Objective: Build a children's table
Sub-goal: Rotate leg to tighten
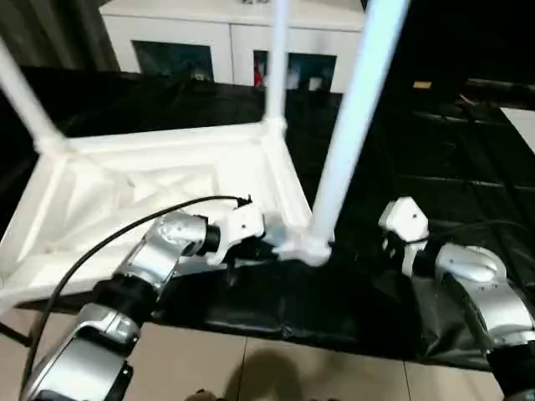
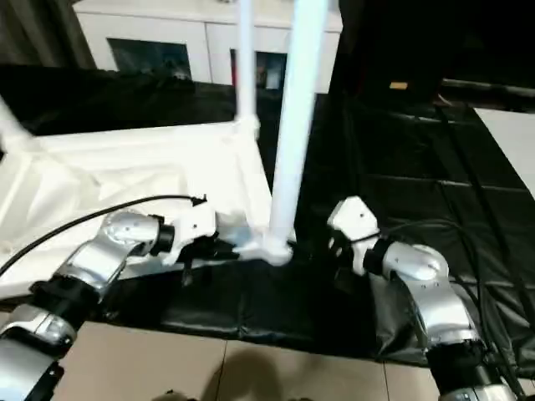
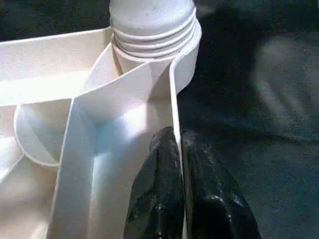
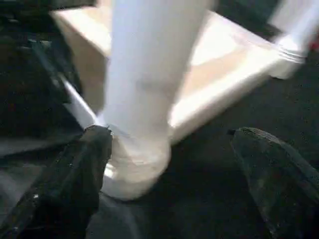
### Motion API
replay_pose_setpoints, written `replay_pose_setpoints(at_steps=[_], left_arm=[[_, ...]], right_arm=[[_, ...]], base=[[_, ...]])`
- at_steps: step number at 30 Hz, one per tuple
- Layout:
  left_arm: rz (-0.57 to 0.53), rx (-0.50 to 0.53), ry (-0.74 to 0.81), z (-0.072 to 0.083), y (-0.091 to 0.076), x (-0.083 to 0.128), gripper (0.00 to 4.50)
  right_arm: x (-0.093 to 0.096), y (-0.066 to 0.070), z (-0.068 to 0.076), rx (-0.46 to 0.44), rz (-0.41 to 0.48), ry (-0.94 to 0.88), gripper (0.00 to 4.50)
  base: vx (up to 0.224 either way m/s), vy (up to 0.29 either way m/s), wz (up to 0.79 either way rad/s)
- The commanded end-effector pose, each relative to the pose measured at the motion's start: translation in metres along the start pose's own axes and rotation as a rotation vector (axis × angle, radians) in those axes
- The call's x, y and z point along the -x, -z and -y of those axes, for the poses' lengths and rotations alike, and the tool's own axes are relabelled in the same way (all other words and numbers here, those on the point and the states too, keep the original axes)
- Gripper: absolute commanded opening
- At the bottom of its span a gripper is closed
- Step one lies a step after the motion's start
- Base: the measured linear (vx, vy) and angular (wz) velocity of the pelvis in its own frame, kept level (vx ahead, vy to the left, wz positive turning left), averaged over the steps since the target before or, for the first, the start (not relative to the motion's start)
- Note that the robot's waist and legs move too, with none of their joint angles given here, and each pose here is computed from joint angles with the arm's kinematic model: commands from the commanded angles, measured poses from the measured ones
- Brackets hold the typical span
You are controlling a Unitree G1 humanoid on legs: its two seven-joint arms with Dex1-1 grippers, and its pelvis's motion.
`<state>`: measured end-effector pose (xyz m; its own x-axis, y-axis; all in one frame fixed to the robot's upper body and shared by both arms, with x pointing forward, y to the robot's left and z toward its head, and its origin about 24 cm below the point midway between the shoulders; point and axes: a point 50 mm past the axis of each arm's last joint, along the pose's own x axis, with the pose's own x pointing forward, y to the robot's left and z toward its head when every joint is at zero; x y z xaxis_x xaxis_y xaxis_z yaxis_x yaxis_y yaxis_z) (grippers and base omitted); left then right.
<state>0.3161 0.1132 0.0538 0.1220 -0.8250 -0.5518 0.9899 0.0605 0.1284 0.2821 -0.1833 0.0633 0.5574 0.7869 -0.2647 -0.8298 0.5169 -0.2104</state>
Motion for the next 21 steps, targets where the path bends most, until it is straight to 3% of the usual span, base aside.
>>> replay_pose_setpoints(at_steps=[1,5,14,16,19,21], left_arm=[[-0.039,-0.041,0.103,0.0092,-0.0015,-0.0056,0.00],[-0.048,-0.043,0.111,0.0099,-0.0009,-0.0032,0.00],[-0.047,-0.042,0.114,0.0100,-0.0031,-0.0001,0.00],[-0.048,-0.042,0.114,0.0099,-0.0031,0.0001,0.00],[-0.050,-0.040,0.111,0.0100,-0.0033,0.0004,0.00],[-0.049,-0.039,0.109,0.0099,-0.0034,0.0004,0.00]], right_arm=[[-0.0028,-0.0039,-0.0079,-0.015,0.011,-0.084,4.46],[-0.0078,-0.0053,-0.0134,-0.026,0.022,-0.137,4.46],[-0.0090,-0.0007,-0.0107,-0.001,-0.039,-0.157,4.46],[-0.0089,-0.0002,-0.0105,-0.001,-0.044,-0.165,4.12],[-0.0090,0.0004,-0.0101,-0.001,-0.045,-0.167,4.07],[-0.0100,-0.0007,-0.0092,-0.005,-0.034,-0.158,3.68]], base=[[0.000,0.000,0.00],[0.000,0.000,0.00],[0.000,0.000,0.00],[0.000,0.000,0.00],[0.000,0.000,0.00],[0.000,0.000,0.00]])
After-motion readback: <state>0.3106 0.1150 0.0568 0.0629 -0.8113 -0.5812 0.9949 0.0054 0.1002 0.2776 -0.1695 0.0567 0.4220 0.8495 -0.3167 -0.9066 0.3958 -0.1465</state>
